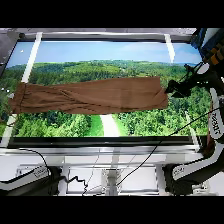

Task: Fold the clothes and pants, and hang the long-sleeved shirts on hangers.

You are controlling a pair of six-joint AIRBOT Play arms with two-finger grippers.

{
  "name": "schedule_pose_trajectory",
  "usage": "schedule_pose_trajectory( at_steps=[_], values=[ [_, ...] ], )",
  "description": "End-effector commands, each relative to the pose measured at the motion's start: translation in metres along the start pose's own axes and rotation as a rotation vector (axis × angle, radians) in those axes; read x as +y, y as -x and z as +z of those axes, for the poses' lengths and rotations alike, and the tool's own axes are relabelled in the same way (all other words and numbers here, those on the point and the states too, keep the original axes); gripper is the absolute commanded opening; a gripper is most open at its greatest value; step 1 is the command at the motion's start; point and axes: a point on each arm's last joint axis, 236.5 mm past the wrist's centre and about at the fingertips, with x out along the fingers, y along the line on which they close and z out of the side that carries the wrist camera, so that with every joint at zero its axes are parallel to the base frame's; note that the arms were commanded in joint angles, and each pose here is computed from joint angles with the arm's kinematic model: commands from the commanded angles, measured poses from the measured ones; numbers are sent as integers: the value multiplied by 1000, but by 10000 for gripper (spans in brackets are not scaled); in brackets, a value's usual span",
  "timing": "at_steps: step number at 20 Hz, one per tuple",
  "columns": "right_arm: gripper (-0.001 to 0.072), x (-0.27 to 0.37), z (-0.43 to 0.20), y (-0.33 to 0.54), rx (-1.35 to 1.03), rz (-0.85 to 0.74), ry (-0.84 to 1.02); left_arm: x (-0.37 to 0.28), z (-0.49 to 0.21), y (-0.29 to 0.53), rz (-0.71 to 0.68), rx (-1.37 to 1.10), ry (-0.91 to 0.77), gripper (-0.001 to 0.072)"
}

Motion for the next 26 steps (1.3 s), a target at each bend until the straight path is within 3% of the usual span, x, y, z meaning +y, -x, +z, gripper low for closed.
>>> schedule_pose_trajectory(
  at_steps=[1, 13, 14, 15, 17, 26],
  values=[
    [496, 3, -4, -13, 36, 7, -63, 0, -3, 0, -2, 15, 1, 556],
    [457, 4, 5, -78, 65, 13, -169, 0, -4, 0, -3, 18, 0, 555],
    [435, 4, 7, -78, 57, 15, -169, 0, -4, 0, -3, 18, 1, 555],
    [323, 4, 9, -78, 49, 17, -170, 0, -4, 0, -3, 18, 1, 555],
    [21, 11, 9, -77, 50, 43, -176, 0, -4, 0, -3, 18, 1, 555],
    [13, 72, -13, 23, 205, 194, 69, 0, -4, 0, -3, 17, 0, 555]
  ],
)
